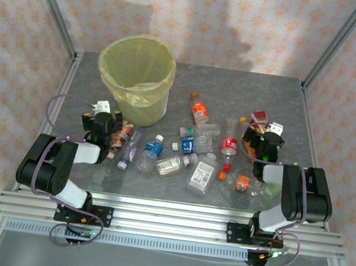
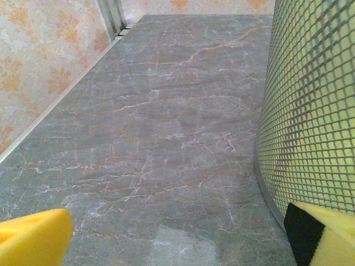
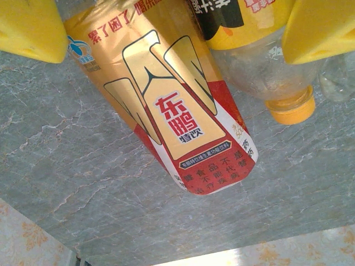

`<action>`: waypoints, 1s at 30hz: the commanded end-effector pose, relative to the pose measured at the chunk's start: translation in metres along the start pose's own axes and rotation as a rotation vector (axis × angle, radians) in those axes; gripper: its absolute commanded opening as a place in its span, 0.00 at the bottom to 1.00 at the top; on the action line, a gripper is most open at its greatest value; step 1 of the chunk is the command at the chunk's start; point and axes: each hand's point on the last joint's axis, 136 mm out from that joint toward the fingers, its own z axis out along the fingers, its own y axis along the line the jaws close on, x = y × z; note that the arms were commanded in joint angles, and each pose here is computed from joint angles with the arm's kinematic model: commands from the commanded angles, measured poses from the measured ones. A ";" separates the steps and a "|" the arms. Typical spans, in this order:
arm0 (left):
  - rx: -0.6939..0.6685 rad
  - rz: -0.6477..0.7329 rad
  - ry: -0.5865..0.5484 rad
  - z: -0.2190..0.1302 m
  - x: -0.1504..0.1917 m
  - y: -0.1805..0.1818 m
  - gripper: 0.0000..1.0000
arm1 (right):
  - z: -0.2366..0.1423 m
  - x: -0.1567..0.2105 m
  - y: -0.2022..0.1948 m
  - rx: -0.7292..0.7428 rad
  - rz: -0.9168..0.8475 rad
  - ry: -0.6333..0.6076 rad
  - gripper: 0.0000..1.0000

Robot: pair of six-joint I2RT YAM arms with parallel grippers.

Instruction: Put the plastic bottles in the bin

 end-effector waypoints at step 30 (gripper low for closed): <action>-0.020 -0.058 -0.051 -0.004 -0.016 0.008 1.00 | -0.003 -0.018 0.004 -0.010 -0.017 0.006 0.99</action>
